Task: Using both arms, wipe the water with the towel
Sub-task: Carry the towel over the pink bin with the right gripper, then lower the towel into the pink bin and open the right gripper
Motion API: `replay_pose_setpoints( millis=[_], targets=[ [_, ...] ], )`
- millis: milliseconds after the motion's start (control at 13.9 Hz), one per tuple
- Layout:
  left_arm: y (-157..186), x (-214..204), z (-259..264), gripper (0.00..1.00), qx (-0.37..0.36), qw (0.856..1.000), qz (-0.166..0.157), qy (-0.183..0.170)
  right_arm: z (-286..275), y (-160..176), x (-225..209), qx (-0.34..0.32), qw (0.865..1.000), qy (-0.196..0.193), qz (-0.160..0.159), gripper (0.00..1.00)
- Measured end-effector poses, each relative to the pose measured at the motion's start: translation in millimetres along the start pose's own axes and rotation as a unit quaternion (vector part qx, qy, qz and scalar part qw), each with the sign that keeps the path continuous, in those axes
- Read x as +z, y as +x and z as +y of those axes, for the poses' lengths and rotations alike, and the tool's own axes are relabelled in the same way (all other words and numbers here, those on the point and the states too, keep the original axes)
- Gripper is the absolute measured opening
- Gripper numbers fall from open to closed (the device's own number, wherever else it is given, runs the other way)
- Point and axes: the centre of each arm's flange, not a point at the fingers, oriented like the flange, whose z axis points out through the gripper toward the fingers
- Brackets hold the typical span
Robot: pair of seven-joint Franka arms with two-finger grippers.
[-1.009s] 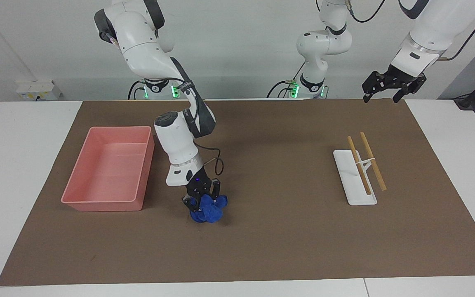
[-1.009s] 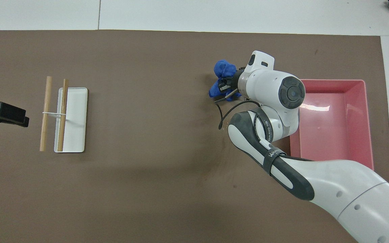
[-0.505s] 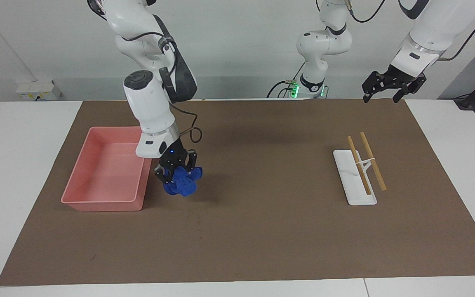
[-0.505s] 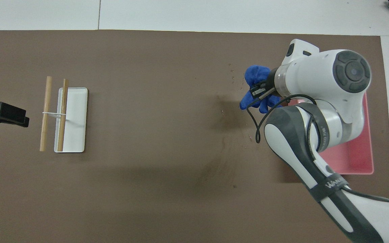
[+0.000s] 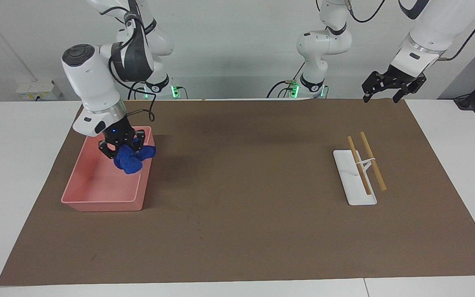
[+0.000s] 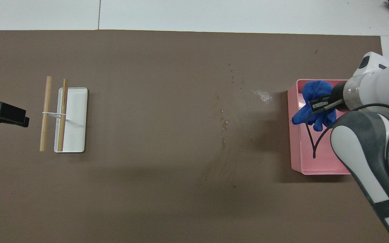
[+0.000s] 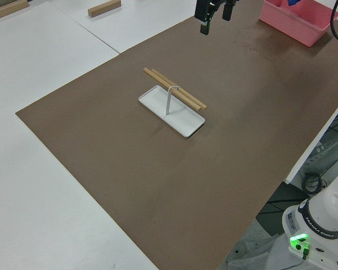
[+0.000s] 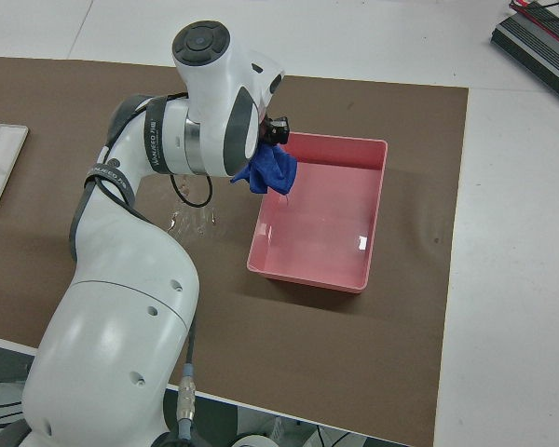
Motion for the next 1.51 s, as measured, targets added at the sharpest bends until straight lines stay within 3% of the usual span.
replay_pose_setpoints(
  millis=[505,865,1370,1514],
  targets=[
    [0,0,0,1.0,0.0,1.0,0.0,0.0,68,-37,96,0.067,0.994,0.038,-0.078,0.22],
    [0,0,0,1.0,0.0,1.0,0.0,0.0,65,-41,123,0.099,0.99,0.027,-0.094,0.25],
    [0,0,0,1.0,0.0,1.0,0.0,0.0,71,-41,117,0.103,0.991,0.019,-0.082,0.96],
    [0,0,0,1.0,0.0,1.0,0.0,0.0,70,-40,112,0.103,0.992,0.016,-0.078,1.0]
  ],
)
